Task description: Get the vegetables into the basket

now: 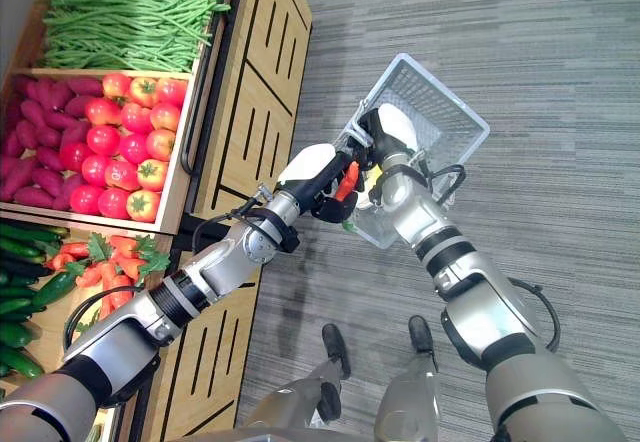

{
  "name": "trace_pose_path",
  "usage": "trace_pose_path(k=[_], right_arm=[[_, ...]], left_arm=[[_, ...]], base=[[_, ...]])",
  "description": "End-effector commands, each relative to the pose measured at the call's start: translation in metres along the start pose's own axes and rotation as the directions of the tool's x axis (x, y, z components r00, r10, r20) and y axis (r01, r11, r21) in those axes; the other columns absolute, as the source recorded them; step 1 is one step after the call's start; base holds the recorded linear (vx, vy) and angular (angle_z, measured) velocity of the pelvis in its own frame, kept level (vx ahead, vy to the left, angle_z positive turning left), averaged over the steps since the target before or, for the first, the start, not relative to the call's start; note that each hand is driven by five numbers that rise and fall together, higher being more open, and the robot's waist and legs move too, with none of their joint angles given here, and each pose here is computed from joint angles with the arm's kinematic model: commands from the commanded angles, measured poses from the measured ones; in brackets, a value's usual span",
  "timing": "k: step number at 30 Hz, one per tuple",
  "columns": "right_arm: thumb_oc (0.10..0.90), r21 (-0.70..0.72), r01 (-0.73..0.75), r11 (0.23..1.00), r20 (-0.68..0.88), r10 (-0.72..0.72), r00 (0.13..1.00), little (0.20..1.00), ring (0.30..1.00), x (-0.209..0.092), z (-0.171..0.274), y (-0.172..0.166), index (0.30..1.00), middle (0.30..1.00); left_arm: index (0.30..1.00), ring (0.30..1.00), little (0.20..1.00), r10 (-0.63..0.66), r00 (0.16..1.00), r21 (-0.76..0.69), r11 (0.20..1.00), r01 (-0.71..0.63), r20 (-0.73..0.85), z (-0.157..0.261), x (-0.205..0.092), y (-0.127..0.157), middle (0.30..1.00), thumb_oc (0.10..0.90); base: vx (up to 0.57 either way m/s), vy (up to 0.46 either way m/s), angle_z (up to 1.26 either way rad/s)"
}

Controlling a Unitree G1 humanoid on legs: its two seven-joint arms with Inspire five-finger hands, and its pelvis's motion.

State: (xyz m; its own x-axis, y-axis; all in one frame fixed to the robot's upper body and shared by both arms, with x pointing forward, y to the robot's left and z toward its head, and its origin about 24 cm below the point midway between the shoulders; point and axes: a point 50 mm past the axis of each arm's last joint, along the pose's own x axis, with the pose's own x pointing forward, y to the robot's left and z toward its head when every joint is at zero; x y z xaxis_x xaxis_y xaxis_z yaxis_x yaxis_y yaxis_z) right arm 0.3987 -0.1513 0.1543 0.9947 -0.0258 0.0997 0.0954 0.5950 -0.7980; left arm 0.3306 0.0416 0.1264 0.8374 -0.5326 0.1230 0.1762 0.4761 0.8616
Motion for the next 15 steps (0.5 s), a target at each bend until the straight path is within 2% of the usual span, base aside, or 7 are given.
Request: trace_pose_path(k=[1, 4, 5, 7, 10, 11, 15], right_arm=[[0.4, 0.105, 0.192, 0.976, 0.398, -0.218, 0.891, 0.3, 0.3, 0.013, 0.142, -0.057, 0.3, 0.3], [0.4, 0.092, 0.211, 0.973, 0.365, -0.23, 0.902, 0.3, 0.3, 0.02, 0.14, -0.066, 0.3, 0.3], [0.4, 0.087, 0.209, 0.974, 0.363, -0.226, 0.904, 0.3, 0.3, 0.021, 0.144, -0.07, 0.3, 0.3], [0.4, 0.073, 0.206, 0.976, 0.371, -0.218, 0.903, 0.3, 0.3, 0.021, 0.144, -0.069, 0.3, 0.3], [0.4, 0.103, 0.184, 0.977, 0.383, -0.21, 0.9, 0.3, 0.3, 0.02, 0.152, -0.064, 0.3, 0.3], [0.4, 0.112, 0.158, 0.981, 0.411, -0.191, 0.892, 0.3, 0.3, 0.017, 0.157, -0.048, 0.3, 0.3], [0.4, 0.149, 0.157, 0.976, 0.398, -0.204, 0.895, 0.3, 0.3, 0.018, 0.167, -0.051, 0.3, 0.3]], left_arm=[[0.3, 0.3, 0.3, 0.102, 0.988, 0.006, 0.995, -0.103, 0.113, 0.019, 0.009, 0.031, 0.3, 0.4], [0.3, 0.3, 0.3, 0.089, 0.99, -0.001, 0.996, -0.09, 0.11, 0.016, 0.007, 0.029, 0.3, 0.4], [0.3, 0.3, 0.3, 0.073, 0.997, 0.052, 0.996, -0.075, 0.037, -0.004, 0.003, 0.026, 0.3, 0.4], [0.3, 0.3, 0.3, 0.033, 0.999, 0.074, 0.997, -0.033, 0.002, -0.013, 0.002, 0.019, 0.3, 0.4], [0.3, 0.3, 0.3, 0.025, 1.0, 0.04, 0.999, -0.024, -0.014, -0.013, 0.005, 0.012, 0.3, 0.4], [0.3, 0.3, 0.3, -0.093, 0.99, 0.048, 0.994, 0.099, -0.106, -0.015, 0.012, -0.04, 0.3, 0.4], [0.3, 0.3, 0.3, -0.105, 0.979, 0.08, 0.989, 0.12, -0.176, -0.026, 0.011, -0.052, 0.3, 0.4]], base=[[0.0, 0.0, 0.0], [-0.02, 0.017, 0.5], [0.0, 0.0, 0.0], [0.0, 0.017, 0.06], [0.01, 0.015, -0.09], [0.0, 0.0, 0.0], [0.0, -0.004, -0.15]])
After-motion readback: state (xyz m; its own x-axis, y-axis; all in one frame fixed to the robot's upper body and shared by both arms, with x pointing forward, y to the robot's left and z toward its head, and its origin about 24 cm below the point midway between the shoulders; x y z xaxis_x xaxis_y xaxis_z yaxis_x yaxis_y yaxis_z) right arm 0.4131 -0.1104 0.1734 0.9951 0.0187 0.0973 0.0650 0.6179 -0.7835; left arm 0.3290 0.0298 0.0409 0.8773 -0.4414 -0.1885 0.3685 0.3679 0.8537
